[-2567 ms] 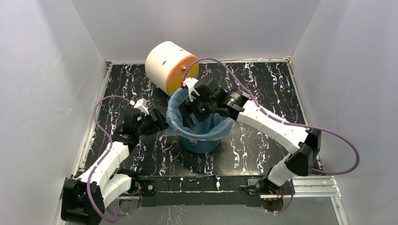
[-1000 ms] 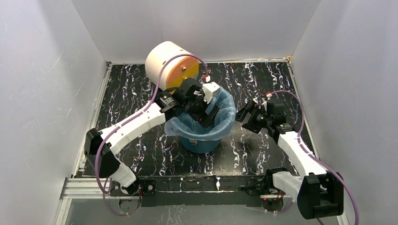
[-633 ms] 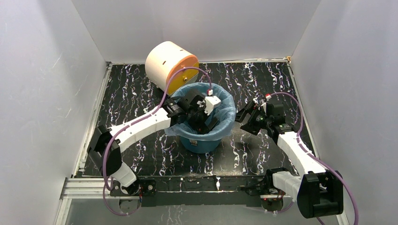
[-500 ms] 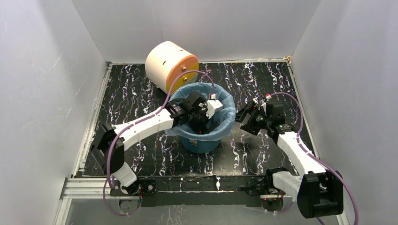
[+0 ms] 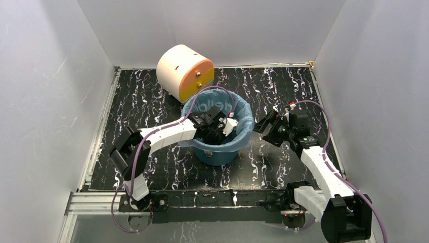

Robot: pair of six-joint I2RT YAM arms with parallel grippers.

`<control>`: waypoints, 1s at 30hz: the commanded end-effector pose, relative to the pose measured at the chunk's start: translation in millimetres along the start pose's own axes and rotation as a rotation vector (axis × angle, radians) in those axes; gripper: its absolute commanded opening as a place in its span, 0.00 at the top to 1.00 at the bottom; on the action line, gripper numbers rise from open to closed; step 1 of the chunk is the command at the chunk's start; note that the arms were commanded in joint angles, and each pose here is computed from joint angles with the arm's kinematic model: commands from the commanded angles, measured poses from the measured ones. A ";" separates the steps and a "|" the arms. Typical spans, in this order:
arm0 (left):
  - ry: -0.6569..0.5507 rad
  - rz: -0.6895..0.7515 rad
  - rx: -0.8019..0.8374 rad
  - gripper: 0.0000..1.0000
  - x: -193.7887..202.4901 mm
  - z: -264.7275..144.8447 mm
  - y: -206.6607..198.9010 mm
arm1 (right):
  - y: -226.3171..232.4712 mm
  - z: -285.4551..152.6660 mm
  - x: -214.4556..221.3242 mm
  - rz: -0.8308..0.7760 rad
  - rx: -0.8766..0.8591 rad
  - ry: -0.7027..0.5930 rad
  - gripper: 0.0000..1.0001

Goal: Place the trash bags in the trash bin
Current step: Place the trash bag in the trash bin.

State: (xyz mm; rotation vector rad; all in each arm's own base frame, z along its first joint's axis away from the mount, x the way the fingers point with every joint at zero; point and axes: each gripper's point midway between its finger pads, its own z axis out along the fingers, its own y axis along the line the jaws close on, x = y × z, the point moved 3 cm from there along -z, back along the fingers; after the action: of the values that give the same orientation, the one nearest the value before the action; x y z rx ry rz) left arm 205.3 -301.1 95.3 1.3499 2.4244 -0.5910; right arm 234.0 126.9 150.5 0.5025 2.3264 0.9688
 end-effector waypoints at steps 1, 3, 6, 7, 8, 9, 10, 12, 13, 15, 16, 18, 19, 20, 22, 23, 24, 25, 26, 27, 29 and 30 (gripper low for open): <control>0.075 0.020 -0.014 0.09 18.6 4.1 2.9 | 4.4 -5.1 -5.9 -0.032 -0.007 -0.031 0.01; 0.106 0.020 -0.001 0.09 25.9 9.4 2.7 | 4.2 -4.2 -4.8 -0.026 -0.012 -0.024 0.01; 0.140 0.016 0.031 0.09 35.4 15.9 0.1 | 6.7 -4.1 -3.6 -0.028 -0.028 -0.009 0.01; 0.152 0.014 0.041 0.08 38.6 18.5 -0.7 | 8.8 -4.1 -2.2 -0.037 -0.046 0.002 0.01; 0.164 0.010 0.047 0.09 41.8 21.6 -0.7 | 10.9 -3.8 -0.7 -0.044 -0.064 0.014 0.01; 0.192 0.002 0.051 0.08 48.4 27.4 0.3 | 12.1 -2.9 1.2 -0.043 -0.078 0.028 0.01; 0.215 -0.003 0.052 0.08 53.4 30.9 1.2 | 14.0 -1.9 3.2 -0.040 -0.095 0.047 0.01; 0.253 -0.006 0.049 0.09 63.0 36.0 1.4 | 20.3 -1.3 8.2 -0.046 -0.147 0.094 0.01; 0.262 -0.008 0.047 0.08 65.8 37.8 2.1 | 22.6 -0.9 9.7 -0.043 -0.165 0.112 0.01; 0.280 -0.014 0.046 0.08 70.3 40.6 2.5 | 20.6 2.5 13.2 -0.025 -0.166 0.142 0.01; 0.291 -0.016 0.043 0.08 72.7 41.6 3.2 | 17.2 5.5 15.3 -0.014 -0.157 0.156 0.01; 0.315 -0.015 0.029 0.08 76.6 42.7 5.0 | 7.1 12.1 19.2 0.021 -0.110 0.185 0.01; 0.328 -0.015 0.021 0.08 78.8 43.0 6.4 | 1.4 14.2 22.0 0.034 -0.080 0.204 0.01; 0.335 -0.012 0.017 0.08 79.5 43.0 6.7 | -3.3 16.5 24.2 0.043 -0.058 0.220 0.01; 0.336 -0.011 0.014 0.08 77.8 42.2 6.7 | -7.4 18.9 27.8 0.059 -0.041 0.249 0.01; 0.331 -0.009 0.011 0.08 75.6 41.1 6.2 | -7.8 19.1 27.7 0.062 -0.037 0.252 0.01; 0.321 -0.007 0.007 0.08 72.7 39.5 6.0 | -7.2 18.4 27.1 0.062 -0.034 0.250 0.01; 0.313 -0.005 0.003 0.08 70.1 37.8 6.0 | -6.4 16.4 24.5 0.068 -0.018 0.236 0.01; 0.307 -0.003 -0.002 0.08 67.9 35.8 6.0 | -6.8 12.8 18.1 0.080 0.026 0.191 0.01; 0.302 0.000 -0.007 0.08 66.1 34.3 6.7 | -5.3 7.6 11.7 0.084 0.050 0.136 0.01; 0.299 0.003 -0.012 0.08 63.0 32.0 6.8 | 4.4 -5.6 -0.8 0.055 0.023 0.018 0.01; 0.297 0.003 -0.012 0.08 61.9 31.6 6.8 | 10.9 -11.1 -5.2 0.033 -0.013 -0.030 0.01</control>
State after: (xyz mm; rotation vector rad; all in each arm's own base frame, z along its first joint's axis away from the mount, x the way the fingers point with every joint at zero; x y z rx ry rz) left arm 198.7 -289.8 58.3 1.4698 2.5150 -0.4837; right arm 220.5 137.2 123.7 0.5616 2.5105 1.0534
